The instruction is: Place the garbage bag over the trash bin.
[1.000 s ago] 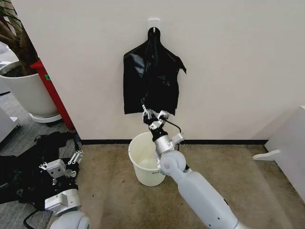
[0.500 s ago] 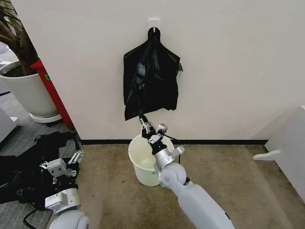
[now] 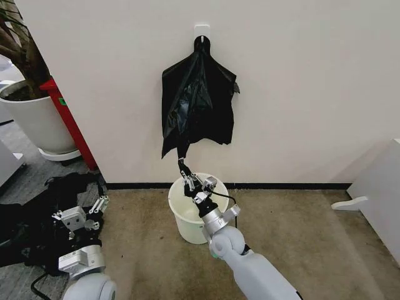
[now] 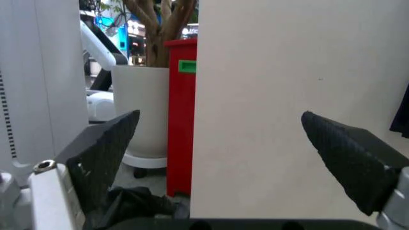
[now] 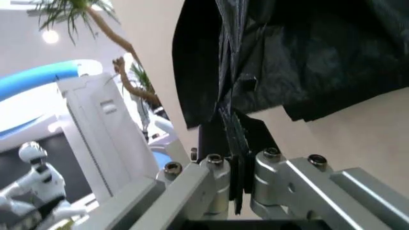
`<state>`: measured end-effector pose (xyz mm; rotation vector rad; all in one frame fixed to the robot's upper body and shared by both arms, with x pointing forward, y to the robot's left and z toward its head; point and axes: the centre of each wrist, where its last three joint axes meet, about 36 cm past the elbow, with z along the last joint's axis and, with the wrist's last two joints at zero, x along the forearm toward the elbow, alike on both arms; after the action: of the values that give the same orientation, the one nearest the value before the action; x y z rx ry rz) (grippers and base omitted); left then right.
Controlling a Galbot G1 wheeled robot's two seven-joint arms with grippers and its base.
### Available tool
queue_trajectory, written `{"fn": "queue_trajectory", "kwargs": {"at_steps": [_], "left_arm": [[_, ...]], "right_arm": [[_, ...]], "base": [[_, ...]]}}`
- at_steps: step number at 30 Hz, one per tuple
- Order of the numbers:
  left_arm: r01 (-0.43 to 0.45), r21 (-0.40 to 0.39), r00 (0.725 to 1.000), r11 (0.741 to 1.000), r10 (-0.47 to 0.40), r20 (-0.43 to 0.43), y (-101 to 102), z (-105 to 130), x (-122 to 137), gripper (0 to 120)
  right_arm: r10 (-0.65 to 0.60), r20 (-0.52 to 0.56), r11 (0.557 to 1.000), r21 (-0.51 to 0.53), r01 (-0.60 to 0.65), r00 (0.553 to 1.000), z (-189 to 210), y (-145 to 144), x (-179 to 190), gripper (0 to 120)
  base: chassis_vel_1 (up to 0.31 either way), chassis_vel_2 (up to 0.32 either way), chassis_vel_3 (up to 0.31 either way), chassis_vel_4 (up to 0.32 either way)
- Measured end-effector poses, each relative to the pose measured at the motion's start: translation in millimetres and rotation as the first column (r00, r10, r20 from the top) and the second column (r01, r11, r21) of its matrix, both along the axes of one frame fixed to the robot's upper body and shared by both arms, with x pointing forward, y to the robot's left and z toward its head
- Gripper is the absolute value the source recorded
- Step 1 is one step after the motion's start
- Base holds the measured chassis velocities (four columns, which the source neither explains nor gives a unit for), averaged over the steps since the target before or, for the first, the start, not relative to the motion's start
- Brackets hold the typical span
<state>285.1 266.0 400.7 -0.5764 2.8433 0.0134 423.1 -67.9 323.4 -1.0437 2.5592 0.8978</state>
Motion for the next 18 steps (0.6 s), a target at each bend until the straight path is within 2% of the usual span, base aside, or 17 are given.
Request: {"fn": "queue_trajectory", "kwargs": {"at_steps": [3,7,13,17,18], "left_arm": [[0.000,0.001,1.000,1.000,0.000,0.001,0.4,0.5,1.0,100],[0.005,0.002,1.000,1.000,-0.005,0.004,1.7,3.8,2.9,100],[0.018,0.004,1.000,1.000,-0.018,0.018,2.8,11.4,5.3,100],[0.021,0.010,1.000,1.000,-0.021,0.022,4.2,13.5,4.8,100],[0.021,0.012,0.999,1.000,-0.022,0.025,5.2,14.5,4.9,100]], "right_arm": [[-0.001,0.016,0.999,-0.054,0.002,1.000,-12.2,-7.8,-2.6,0],[-0.008,0.025,0.997,-0.070,0.010,1.000,-14.7,-10.8,-3.7,0],[-0.039,0.063,0.997,-0.057,0.043,0.997,-0.8,-11.6,4.0,0],[-0.070,0.100,0.993,-0.089,0.079,0.993,7.6,-16.4,6.7,0],[-0.078,0.117,0.990,-0.110,0.091,0.990,9.1,-20.1,7.1,4]], "base": [[0.000,0.000,0.000,0.000],[0.000,0.000,0.000,0.000],[0.000,0.000,0.000,0.000],[0.000,0.000,0.000,0.000],[0.000,0.000,0.000,0.000]]}}
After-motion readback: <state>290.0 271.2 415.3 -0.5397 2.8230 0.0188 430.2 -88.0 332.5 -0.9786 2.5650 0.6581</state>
